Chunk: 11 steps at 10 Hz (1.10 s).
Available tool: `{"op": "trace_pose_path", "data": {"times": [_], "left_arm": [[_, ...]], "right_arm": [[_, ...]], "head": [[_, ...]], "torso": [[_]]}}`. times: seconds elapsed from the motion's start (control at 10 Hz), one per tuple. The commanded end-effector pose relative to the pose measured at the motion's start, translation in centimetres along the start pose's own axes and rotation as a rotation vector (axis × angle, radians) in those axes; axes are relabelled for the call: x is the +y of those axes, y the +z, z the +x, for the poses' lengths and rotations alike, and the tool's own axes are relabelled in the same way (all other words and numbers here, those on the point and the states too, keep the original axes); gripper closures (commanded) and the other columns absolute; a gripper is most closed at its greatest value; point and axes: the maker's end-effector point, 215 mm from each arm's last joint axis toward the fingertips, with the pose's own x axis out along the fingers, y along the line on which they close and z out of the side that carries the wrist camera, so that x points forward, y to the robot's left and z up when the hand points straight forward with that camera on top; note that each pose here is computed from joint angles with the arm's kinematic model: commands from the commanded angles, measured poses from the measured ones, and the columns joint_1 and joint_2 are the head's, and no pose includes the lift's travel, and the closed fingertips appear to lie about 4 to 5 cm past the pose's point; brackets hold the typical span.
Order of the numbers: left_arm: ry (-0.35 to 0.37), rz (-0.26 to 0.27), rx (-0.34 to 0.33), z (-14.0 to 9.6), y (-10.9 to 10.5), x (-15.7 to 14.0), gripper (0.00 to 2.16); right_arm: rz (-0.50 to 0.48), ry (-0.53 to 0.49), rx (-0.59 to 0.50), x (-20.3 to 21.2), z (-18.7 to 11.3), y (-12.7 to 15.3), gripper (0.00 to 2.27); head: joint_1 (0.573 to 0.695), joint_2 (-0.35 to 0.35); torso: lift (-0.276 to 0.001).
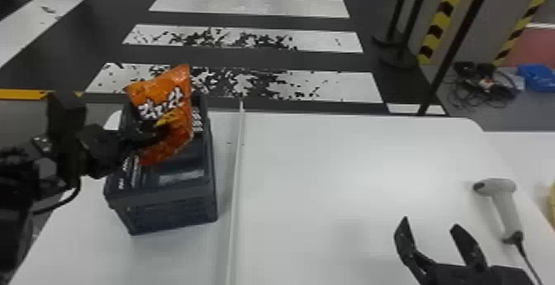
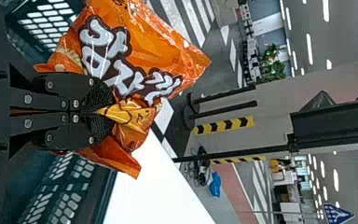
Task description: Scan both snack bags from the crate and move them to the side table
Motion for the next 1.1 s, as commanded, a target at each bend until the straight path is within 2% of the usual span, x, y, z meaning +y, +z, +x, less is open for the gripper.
{"op": "trace_pose_path", "data": {"times": [0.0,0.3,0.5,0.7,0.8,1.0], "left_arm": [[0.007,-0.005,-0.001,-0.6,2.0,0.2,2.14],[-0.016,-0.064,0.075,-0.7,3.7,-1.3,2.14],[-0.064,-0.065,0.032,1.3,8.1,-4.5,2.14],[-0.081,-0.046,-0.031,2.2,11.9,-6.6,2.14],[-0.109,-0.055,-0.052,3.3,12.9,-8.5,2.14],[-0.190,-0.066,-0.039,6.3,13.1,-14.6,2.14]], "right_arm": [[0.002,0.003,-0.002,0.2,0.0,0.0,0.12],[0.004,0.008,-0.001,0.6,0.0,0.2,0.12],[0.004,0.014,0.008,0.9,-0.1,0.2,0.12],[0.000,0.004,0.009,0.3,-0.4,0.2,0.12],[-0.002,-0.002,0.011,0.0,-0.5,0.2,0.12],[-0.008,-0.025,0.006,-1.4,-0.5,0.4,0.12]], "head": [[0.695,-0.022],[0.695,-0.028],[0.695,-0.042],[0.695,-0.098],[0.695,-0.111],[0.695,-0.177]], "torso": [[-0.099],[-0.099],[-0.099],[-0.099],[-0.099],[-0.099]]}}
